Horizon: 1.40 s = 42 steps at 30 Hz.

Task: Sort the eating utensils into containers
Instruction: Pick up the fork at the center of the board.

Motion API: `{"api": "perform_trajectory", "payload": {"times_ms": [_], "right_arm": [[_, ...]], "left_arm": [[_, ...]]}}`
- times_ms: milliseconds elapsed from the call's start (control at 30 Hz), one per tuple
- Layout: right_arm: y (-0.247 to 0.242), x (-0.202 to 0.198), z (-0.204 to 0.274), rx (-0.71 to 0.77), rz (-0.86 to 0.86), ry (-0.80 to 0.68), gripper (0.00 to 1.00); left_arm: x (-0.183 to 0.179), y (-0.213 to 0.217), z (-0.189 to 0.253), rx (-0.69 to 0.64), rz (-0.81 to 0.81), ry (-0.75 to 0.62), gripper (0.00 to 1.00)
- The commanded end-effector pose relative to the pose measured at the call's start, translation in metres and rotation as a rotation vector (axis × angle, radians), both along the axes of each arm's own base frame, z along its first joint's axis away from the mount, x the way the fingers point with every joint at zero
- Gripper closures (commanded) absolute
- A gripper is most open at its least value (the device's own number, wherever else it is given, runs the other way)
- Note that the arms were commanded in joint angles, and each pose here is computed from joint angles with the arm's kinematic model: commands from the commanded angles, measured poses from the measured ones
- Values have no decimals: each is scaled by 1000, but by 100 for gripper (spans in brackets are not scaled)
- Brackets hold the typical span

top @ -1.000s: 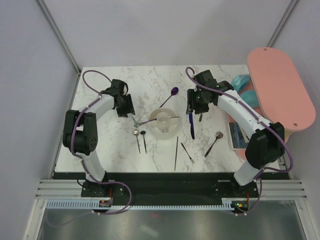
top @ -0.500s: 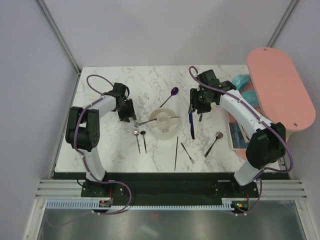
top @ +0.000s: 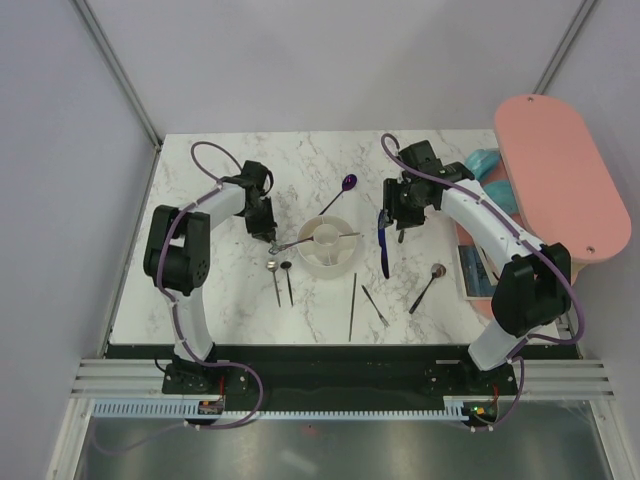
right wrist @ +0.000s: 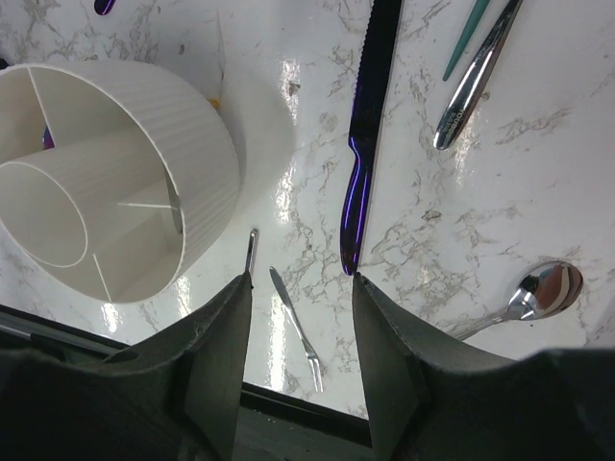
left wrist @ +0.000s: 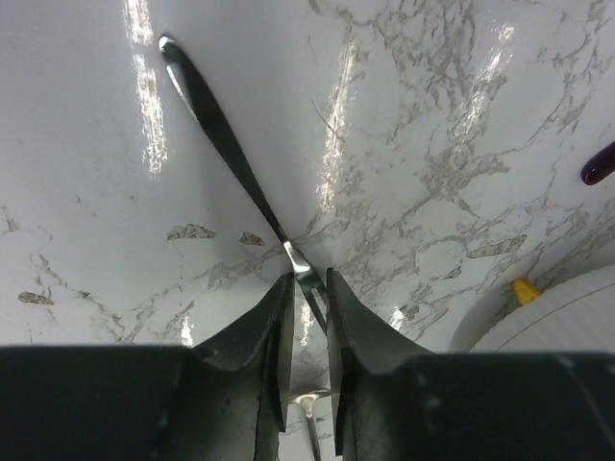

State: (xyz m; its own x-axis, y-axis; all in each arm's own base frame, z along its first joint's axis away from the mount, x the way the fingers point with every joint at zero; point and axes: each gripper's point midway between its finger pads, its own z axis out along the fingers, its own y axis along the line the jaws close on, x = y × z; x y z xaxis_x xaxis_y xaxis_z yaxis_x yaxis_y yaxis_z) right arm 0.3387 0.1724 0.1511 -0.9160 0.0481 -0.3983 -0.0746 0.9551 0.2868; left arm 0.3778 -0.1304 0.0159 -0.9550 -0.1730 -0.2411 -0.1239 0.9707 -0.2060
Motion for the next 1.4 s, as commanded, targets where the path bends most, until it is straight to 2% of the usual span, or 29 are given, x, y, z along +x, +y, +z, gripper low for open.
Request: {"api": "perform_trajectory", "payload": {"times_ms": [0, 100, 167, 200, 267, 733, 767, 800, 867, 967, 1067, 1367], "right_arm": [[-4, 4, 8, 18, -1, -36, 46], [-9, 7, 9, 28, -13, -34, 47], [-11, 9, 11, 33, -15, -38, 47], [-12, 10, 12, 37, -20, -41, 47], [-14, 12, 11, 40, -20, -38, 47], [-18, 22, 8, 53, -18, -28, 47], [-18, 22, 7, 53, -18, -25, 47], [-19, 23, 6, 53, -20, -23, 47], [-18, 23, 5, 54, -21, -21, 48], [-17, 23, 3, 58, -20, -18, 48], [-16, 24, 2, 60, -22, -15, 48], [-16, 24, 2, 64, -23, -15, 48]], "left_arm": [[-25, 5, -31, 92, -29, 127, 74], [-29, 9, -33, 119, -25, 144, 77], [-34, 12, -32, 132, -25, 161, 85], [-36, 13, -31, 134, -25, 163, 93], [-38, 14, -28, 140, -24, 165, 98], [-38, 14, 1, 121, -68, 107, 98], [-37, 14, 4, 121, -68, 103, 98], [-39, 14, 6, 117, -69, 107, 93], [-39, 12, 11, 107, -67, 100, 76], [-43, 10, 18, 89, -70, 95, 69], [-45, 11, 23, 86, -65, 88, 64], [-50, 1, 27, 31, -89, 99, 64]]}}
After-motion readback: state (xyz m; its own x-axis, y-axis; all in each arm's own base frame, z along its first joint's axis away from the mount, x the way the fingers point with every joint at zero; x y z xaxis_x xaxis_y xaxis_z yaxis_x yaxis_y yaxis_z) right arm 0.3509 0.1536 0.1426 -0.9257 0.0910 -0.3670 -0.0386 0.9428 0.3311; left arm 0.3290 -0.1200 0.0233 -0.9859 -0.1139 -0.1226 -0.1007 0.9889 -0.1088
